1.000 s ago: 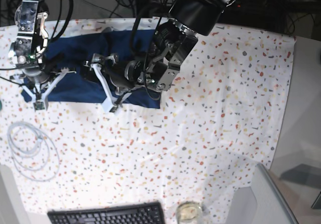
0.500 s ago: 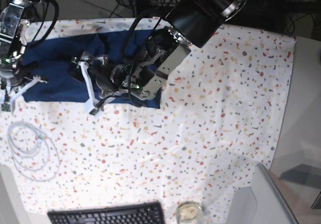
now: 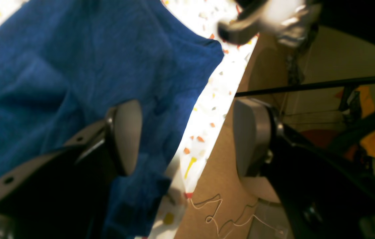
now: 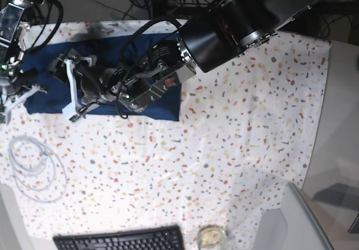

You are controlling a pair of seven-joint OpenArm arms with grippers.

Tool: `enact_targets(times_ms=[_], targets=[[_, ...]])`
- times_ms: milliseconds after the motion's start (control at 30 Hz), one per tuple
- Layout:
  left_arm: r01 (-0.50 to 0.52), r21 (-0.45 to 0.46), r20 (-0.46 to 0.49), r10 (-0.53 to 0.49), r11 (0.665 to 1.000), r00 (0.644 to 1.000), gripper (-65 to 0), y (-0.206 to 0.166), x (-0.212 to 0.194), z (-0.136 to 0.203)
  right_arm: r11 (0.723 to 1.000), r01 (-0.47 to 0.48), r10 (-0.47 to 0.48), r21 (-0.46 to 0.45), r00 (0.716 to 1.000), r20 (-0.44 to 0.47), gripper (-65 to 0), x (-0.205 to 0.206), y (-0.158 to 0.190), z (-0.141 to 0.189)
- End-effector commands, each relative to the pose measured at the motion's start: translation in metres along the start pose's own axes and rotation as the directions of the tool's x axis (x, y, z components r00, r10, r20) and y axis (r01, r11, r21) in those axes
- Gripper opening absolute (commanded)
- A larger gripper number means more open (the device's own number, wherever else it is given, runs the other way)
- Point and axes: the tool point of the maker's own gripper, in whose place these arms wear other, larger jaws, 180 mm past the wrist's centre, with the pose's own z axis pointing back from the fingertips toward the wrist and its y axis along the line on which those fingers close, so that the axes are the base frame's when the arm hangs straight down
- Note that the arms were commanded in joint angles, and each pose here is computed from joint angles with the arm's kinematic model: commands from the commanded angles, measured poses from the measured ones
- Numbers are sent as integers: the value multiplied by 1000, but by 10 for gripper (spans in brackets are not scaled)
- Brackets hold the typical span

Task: Layout the t-shirt on the table in an organized manner, then fold the t-shirt properly
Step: 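Release the shirt with the left gripper and raise it away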

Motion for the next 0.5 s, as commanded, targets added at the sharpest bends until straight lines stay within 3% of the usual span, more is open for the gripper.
enact_targets(times_ms=[0, 100, 200, 333, 400, 467], targets=[[21, -37, 60, -19, 999, 998, -239, -15, 25, 1, 1000, -2, 3, -16, 999, 52, -620, 16, -7, 4], [30, -51, 90, -26, 998, 996, -239, -21, 36, 5, 1000, -2, 3, -14, 999, 52, -620, 16, -7, 4], [-27, -34, 195, 33, 999, 980, -240, -1, 66, 30, 1000, -30, 30, 7, 996, 85, -621, 26, 0, 10], [-159, 63, 358, 127, 985, 925, -247, 72, 76, 101, 989, -127, 119, 82, 988, 96, -620, 34, 22, 29], [-258, 142, 430, 175, 956, 886, -316, 121, 56, 149, 973, -193, 178, 128, 977, 121, -617, 40, 40, 42], [-359, 239, 492, 206, 902, 846, -466, 169, 23, 203, 927, -312, 290, 210, 948, 129, -615, 33, 73, 54]])
